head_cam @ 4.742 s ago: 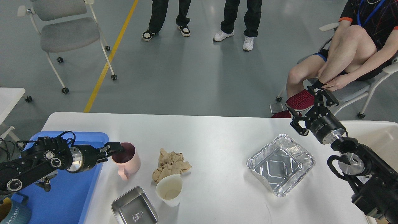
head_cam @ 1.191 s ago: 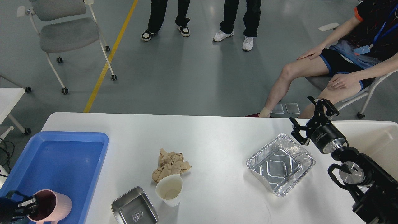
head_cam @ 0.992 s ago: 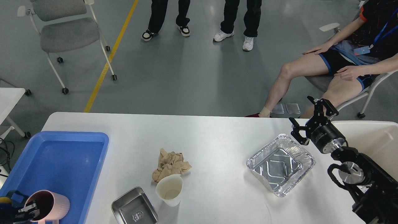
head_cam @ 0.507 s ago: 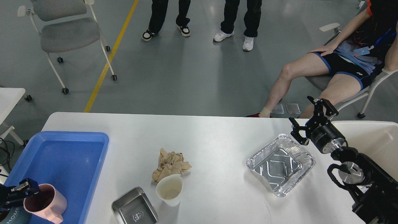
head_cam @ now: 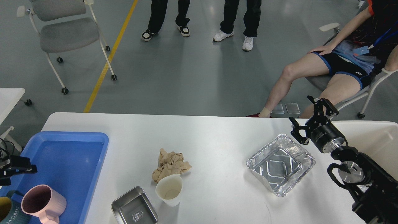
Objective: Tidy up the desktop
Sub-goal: 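Lift the pink mug and lower it into the blue tray corner, then release the mug and reach the left gripper toward the steel box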
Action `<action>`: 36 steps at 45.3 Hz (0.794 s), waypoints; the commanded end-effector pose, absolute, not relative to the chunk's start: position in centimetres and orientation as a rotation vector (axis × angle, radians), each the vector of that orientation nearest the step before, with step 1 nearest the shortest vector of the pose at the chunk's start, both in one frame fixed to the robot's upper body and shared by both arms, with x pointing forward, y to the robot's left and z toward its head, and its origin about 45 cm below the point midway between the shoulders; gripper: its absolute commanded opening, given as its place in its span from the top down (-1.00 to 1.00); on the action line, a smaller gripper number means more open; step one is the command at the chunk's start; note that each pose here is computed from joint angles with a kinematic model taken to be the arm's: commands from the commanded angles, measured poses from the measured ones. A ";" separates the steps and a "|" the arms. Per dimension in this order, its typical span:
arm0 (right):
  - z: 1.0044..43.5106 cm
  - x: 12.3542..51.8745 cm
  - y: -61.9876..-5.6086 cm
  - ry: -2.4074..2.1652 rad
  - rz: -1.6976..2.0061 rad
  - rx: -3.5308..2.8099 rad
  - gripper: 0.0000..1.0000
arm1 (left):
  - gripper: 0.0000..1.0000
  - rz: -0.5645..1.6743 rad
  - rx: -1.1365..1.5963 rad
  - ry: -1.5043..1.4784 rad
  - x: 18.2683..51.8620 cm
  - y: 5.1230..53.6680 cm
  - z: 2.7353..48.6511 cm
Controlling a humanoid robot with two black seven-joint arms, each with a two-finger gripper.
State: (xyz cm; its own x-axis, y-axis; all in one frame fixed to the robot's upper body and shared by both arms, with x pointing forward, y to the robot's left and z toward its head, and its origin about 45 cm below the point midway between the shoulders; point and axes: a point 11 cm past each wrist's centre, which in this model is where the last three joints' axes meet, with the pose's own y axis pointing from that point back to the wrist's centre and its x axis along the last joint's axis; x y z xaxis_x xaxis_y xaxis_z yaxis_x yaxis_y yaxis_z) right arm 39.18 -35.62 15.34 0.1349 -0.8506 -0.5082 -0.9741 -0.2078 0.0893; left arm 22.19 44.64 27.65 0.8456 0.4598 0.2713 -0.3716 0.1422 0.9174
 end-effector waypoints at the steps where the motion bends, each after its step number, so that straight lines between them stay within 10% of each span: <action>1: 15.5 39.4 -35.6 1.786 0.669 -2.151 -1.00 | -0.47 0.591 1.261 0.011 23.2 44.0 31.4; 17: 15.6 39.4 -35.6 1.784 0.668 -2.152 -1.00 | -0.47 0.543 1.193 -0.067 24.9 42.1 34.0; 36: 15.3 39.1 -35.4 1.778 0.676 -2.154 -1.00 | -0.47 0.266 1.210 -0.092 26.2 36.3 23.4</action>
State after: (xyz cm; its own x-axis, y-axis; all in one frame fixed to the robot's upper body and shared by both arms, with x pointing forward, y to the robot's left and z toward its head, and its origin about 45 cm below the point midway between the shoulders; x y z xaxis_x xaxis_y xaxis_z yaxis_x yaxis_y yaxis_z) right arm 39.21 -35.48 15.42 0.1389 -0.8502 -0.5077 -0.9736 -0.2111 0.0872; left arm 25.77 38.84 26.55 0.9381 0.2554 0.2341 -0.3076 0.3033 0.9019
